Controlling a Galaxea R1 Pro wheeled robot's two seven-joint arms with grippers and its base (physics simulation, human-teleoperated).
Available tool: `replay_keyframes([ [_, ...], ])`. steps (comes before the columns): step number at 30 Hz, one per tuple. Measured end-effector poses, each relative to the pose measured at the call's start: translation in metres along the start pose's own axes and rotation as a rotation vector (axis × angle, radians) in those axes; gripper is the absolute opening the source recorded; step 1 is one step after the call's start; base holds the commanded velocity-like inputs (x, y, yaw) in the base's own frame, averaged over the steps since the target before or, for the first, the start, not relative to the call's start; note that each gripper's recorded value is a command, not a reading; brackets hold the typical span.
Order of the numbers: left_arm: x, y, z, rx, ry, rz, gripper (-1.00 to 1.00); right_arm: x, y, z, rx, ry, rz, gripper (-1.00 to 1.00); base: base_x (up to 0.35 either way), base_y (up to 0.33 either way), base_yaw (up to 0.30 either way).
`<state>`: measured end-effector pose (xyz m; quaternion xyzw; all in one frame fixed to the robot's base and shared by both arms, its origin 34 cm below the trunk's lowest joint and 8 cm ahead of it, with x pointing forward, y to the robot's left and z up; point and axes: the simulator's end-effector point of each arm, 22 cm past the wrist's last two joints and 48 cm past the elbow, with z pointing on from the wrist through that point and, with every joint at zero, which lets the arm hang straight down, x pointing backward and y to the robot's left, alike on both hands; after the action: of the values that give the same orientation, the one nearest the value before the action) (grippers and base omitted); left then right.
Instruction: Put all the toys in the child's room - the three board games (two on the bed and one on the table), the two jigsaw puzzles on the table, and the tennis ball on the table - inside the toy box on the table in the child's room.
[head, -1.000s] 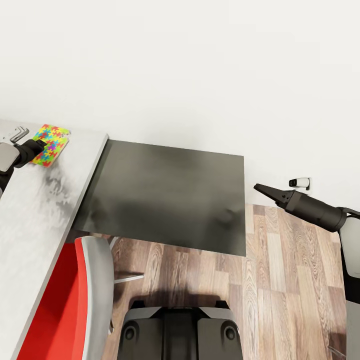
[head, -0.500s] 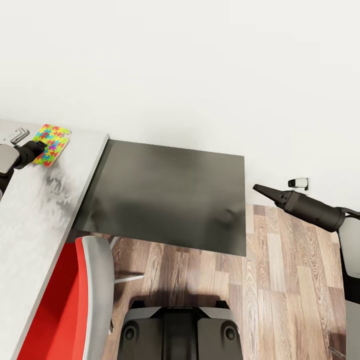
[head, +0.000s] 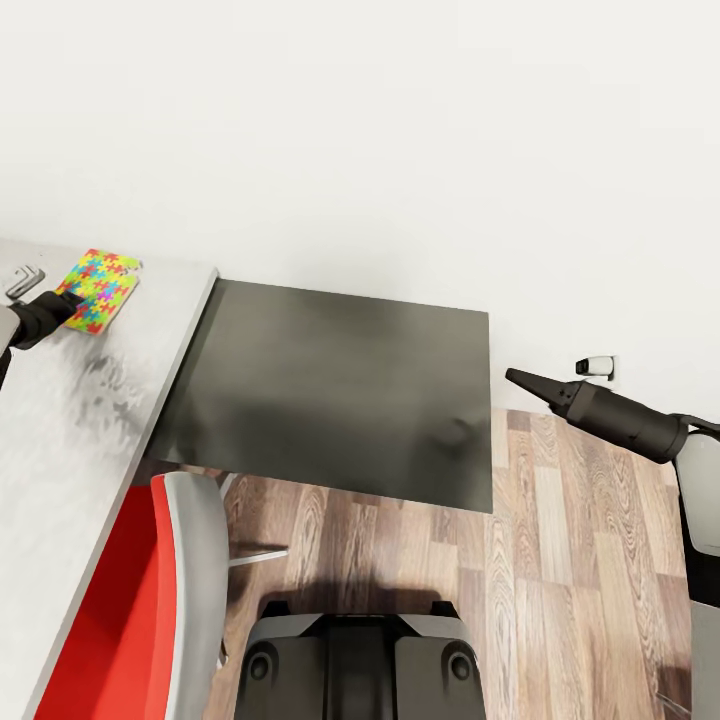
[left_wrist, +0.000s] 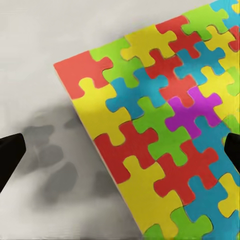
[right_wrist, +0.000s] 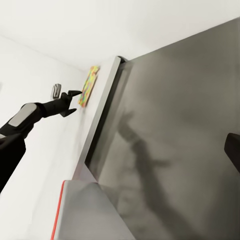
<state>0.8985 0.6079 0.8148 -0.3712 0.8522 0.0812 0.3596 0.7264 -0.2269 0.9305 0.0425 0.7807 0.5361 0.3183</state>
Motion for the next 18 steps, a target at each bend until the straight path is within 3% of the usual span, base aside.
replay_keyframes([
  [18, -0.014, -0.009, -0.017, 0.050, 0.021, -0.009, 1.00, -0.001, 0.001, 0.003, -0.005, -0.004, 0.001, 1.00, 0.000, 0.000, 0.000],
])
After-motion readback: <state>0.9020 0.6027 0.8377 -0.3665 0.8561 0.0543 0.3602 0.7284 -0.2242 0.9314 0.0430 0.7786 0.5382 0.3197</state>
